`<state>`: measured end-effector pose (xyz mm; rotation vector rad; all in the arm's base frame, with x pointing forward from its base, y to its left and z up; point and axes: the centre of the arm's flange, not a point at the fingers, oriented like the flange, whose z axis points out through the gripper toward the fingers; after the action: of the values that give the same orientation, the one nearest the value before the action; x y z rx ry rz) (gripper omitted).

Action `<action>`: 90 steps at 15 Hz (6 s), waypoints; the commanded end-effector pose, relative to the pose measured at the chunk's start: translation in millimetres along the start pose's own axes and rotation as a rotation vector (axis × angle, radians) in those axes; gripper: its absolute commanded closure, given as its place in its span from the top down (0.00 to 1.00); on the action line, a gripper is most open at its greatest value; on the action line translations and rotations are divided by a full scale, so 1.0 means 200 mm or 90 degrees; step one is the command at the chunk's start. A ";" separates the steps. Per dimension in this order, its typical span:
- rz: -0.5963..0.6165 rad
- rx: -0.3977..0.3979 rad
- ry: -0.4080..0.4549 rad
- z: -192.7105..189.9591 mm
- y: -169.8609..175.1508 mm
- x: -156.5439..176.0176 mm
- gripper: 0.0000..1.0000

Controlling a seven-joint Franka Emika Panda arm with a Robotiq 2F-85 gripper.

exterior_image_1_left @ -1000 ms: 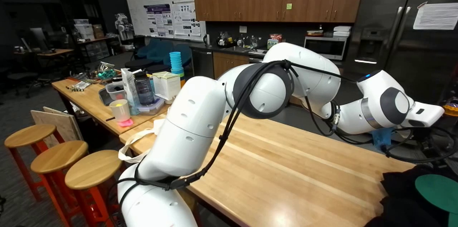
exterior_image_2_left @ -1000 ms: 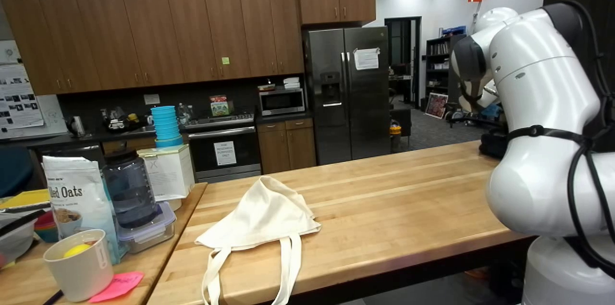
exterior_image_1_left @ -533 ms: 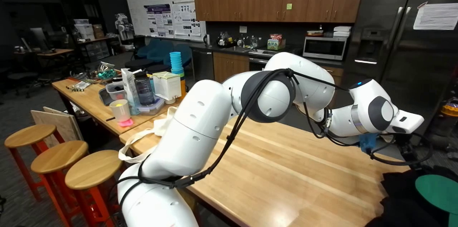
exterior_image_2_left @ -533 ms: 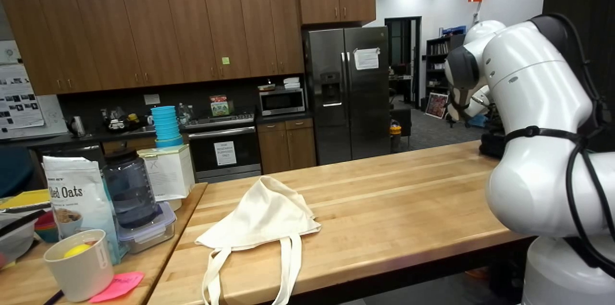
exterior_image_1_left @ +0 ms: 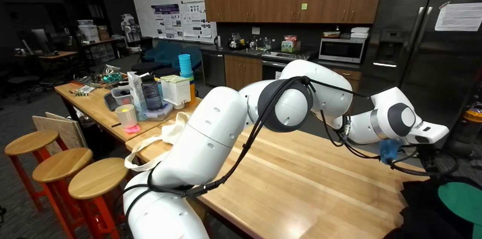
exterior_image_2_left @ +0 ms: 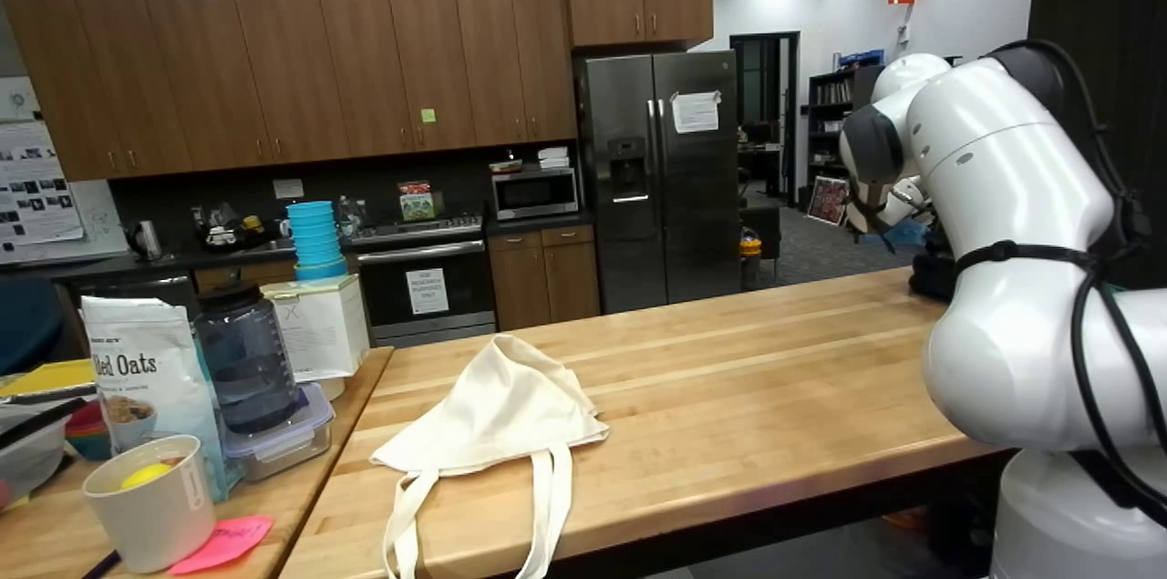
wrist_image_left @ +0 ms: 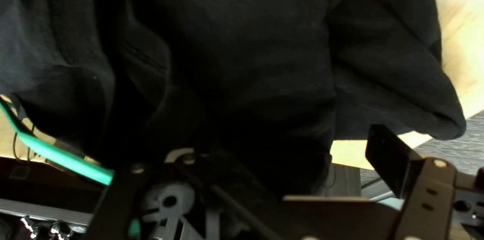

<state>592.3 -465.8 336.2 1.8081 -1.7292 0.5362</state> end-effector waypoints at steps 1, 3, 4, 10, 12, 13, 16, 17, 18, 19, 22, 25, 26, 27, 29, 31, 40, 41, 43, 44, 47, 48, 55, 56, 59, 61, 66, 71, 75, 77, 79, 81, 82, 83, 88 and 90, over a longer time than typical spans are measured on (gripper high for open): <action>-0.046 -0.021 -0.026 0.04 -0.09 -0.01 1.00; -0.072 -0.021 -0.045 0.06 -0.14 -0.07 0.75; -0.082 -0.023 -0.052 0.06 -0.15 -0.09 0.74; -0.119 -0.033 -0.070 0.07 -0.21 -0.16 0.28; -0.123 -0.032 -0.071 0.05 -0.22 -0.16 0.12; -0.121 -0.027 -0.075 0.04 -0.23 -0.16 0.06; -0.125 0.008 -0.089 -0.03 -0.26 -0.18 0.00; -0.124 0.024 -0.093 -0.06 -0.27 -0.19 0.00; -0.124 0.037 -0.096 -0.09 -0.27 -0.20 0.00; -0.124 0.050 -0.097 -0.12 -0.28 -0.21 0.00; -0.125 0.077 -0.094 -0.18 -0.30 -0.21 0.00; -0.106 0.080 -0.075 -0.22 -0.27 -0.17 0.00; -0.103 0.086 -0.068 -0.23 -0.25 -0.15 0.00; -0.101 0.094 -0.061 -0.24 -0.23 -0.13 0.26; -0.105 0.085 -0.059 -0.20 -0.32 -0.16 0.07; -0.101 0.088 -0.058 -0.21 -0.30 -0.13 0.19; -0.112 0.018 -0.054 -0.24 -0.31 -0.31 0.88; -0.111 -0.001 -0.058 -0.22 -0.31 -0.33 0.94; -0.108 -0.044 -0.065 -0.18 -0.32 -0.39 1.00; -0.108 -0.063 -0.069 -0.17 -0.32 -0.41 1.00; -0.091 -0.119 -0.070 -0.08 -0.29 -0.45 1.00; -0.072 -0.131 -0.065 -0.05 -0.29 -0.45 1.00; 0.063 -0.150 -0.005 0.03 -0.22 -0.32 1.00; 0.073 -0.154 0.000 0.04 -0.20 -0.30 1.00; 0.082 -0.166 0.005 0.09 -0.20 -0.26 1.00; 0.073 -0.166 -0.002 0.13 -0.21 -0.26 0.75; 0.053 -0.166 -0.006 0.20 -0.26 -0.28 0.44; 0.047 -0.154 -0.004 0.19 -0.30 -0.28 0.09; 0.030 -0.124 -0.015 0.14 -0.31 -0.29 0.04; 0.004 -0.087 -0.032 0.09 -0.31 -0.31 0.03; -0.031 -0.049 -0.050 0.04 -0.34 -0.34 0.04; -0.067 -0.006 -0.068 -0.02 -0.36 -0.36 0.04; -0.085 0.015 -0.077 -0.04 -0.37 -0.38 0.04; -0.101 0.034 -0.088 -0.06 -0.37 -0.39 0.04; -0.160 0.084 -0.159 -0.09 -0.36 -0.44 0.04; -0.207 0.093 -0.191 -0.06 -0.30 -0.47 0.04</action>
<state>674.3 -392.3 292.4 2.1735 -1.5923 0.3904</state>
